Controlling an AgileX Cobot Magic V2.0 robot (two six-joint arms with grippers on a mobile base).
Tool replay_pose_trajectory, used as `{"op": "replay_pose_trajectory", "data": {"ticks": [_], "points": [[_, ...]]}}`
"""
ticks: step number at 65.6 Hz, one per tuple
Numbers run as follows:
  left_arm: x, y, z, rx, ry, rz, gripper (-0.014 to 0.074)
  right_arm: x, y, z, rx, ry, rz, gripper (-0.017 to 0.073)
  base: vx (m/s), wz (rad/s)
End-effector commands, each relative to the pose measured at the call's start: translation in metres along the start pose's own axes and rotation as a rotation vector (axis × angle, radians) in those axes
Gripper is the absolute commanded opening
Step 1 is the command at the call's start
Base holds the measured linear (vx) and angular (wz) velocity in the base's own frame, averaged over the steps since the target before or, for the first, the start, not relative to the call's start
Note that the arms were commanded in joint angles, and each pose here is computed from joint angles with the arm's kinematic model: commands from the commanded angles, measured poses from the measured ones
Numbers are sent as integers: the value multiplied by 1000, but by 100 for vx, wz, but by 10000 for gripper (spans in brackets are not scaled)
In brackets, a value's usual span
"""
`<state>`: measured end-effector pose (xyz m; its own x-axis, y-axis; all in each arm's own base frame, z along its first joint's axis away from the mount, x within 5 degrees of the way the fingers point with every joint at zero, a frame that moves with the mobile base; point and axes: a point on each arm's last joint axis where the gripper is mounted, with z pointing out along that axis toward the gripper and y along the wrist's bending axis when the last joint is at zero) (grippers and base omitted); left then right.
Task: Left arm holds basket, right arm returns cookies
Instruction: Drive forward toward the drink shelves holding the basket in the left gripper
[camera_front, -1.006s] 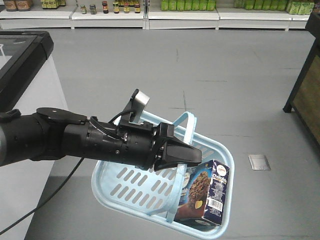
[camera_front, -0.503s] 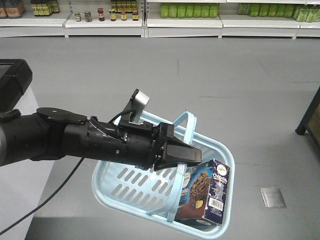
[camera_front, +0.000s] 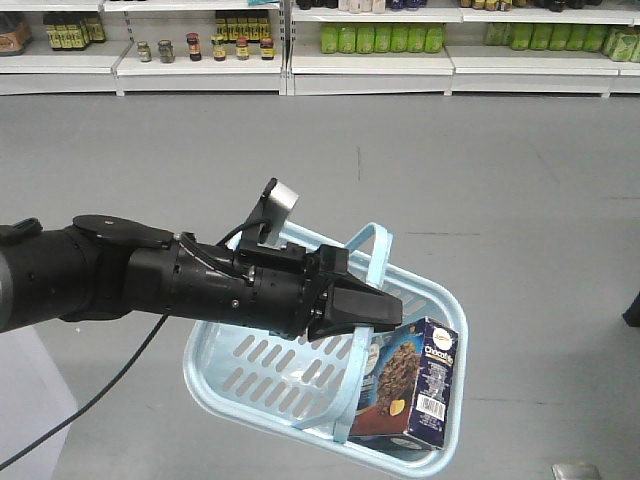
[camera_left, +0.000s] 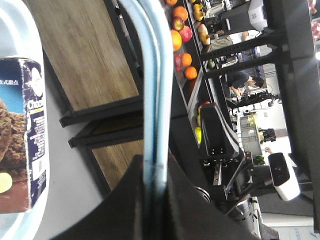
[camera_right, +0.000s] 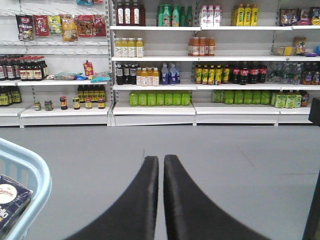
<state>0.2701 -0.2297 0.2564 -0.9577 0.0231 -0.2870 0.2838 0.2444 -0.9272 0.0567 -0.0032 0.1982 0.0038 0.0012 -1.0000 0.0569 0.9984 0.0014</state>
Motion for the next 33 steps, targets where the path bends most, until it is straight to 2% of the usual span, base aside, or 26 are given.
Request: {"op": "replay_pose_trajectory", "data": {"ticks": [1, 33], "points": [[-6, -36, -10, 150, -58, 15, -3, -2, 0, 0, 2, -67, -11, -6, 50, 1], [-6, -36, -10, 151, -57, 15, -3, -2, 0, 0, 2, -67, -11, -6, 50, -4]]}}
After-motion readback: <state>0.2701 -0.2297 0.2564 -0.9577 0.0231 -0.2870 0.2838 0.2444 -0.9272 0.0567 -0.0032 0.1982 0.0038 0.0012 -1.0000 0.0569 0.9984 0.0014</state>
